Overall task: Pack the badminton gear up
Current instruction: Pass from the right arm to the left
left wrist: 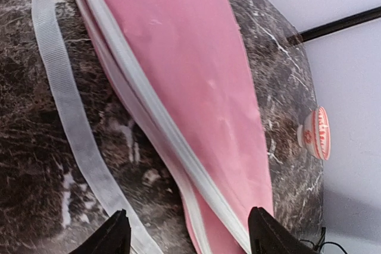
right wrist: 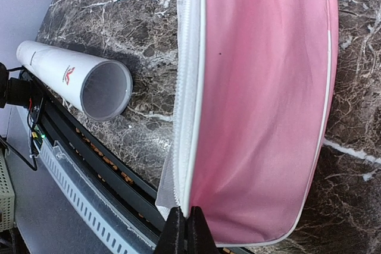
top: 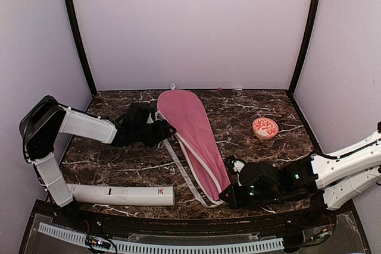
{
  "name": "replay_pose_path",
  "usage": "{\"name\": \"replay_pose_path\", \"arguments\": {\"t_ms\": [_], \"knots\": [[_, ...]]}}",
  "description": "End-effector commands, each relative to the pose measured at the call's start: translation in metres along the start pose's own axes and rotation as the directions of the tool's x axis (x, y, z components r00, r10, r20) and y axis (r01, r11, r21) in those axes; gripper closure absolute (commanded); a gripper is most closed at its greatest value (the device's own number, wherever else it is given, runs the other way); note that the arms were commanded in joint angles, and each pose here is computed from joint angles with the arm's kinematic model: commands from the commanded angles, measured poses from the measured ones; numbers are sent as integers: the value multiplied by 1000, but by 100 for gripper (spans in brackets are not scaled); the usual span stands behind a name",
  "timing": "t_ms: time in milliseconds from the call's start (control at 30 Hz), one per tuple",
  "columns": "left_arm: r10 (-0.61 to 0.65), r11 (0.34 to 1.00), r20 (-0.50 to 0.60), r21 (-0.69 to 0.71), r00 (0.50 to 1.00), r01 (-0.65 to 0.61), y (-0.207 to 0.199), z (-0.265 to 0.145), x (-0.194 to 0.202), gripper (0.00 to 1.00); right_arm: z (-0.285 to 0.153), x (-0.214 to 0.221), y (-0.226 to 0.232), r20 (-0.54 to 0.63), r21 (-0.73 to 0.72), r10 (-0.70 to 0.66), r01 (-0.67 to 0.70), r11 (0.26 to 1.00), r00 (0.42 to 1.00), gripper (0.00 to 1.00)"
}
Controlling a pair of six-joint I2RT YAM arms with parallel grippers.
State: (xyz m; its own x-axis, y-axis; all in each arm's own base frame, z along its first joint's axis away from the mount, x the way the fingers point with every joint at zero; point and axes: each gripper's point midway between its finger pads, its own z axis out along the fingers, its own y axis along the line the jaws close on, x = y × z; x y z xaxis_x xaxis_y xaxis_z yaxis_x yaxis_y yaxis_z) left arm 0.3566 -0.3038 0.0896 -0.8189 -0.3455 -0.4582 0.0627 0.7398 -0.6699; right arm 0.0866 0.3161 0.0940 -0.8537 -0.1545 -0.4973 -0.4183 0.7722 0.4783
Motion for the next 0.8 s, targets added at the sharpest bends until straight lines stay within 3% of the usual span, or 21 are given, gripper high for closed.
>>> {"name": "replay_pose_path", "arguments": {"t_ms": [0, 267, 567, 633, 767], "knots": [[-33, 999, -28, 42, 999, 34, -9, 20, -7, 30, -6, -27, 29, 89, -91, 14, -6, 996, 996, 100], [-48, 998, -84, 24, 995, 50, -1, 53, 2, 32, -9, -28, 31, 92, -104, 15, -5, 995, 996, 100], [-85, 991, -126, 94, 988, 97, -3, 74, 14, 42, -9, -31, 31, 97, -105, 8, 2, 994, 995, 100], [-95, 985, -122, 132, 988, 111, -9, 78, 13, 49, -8, -31, 31, 96, -101, 3, 6, 995, 995, 100], [-77, 979, -110, 179, 991, 96, -24, 76, 4, 77, -6, -33, 33, 99, -99, -1, 11, 995, 995, 100]]}}
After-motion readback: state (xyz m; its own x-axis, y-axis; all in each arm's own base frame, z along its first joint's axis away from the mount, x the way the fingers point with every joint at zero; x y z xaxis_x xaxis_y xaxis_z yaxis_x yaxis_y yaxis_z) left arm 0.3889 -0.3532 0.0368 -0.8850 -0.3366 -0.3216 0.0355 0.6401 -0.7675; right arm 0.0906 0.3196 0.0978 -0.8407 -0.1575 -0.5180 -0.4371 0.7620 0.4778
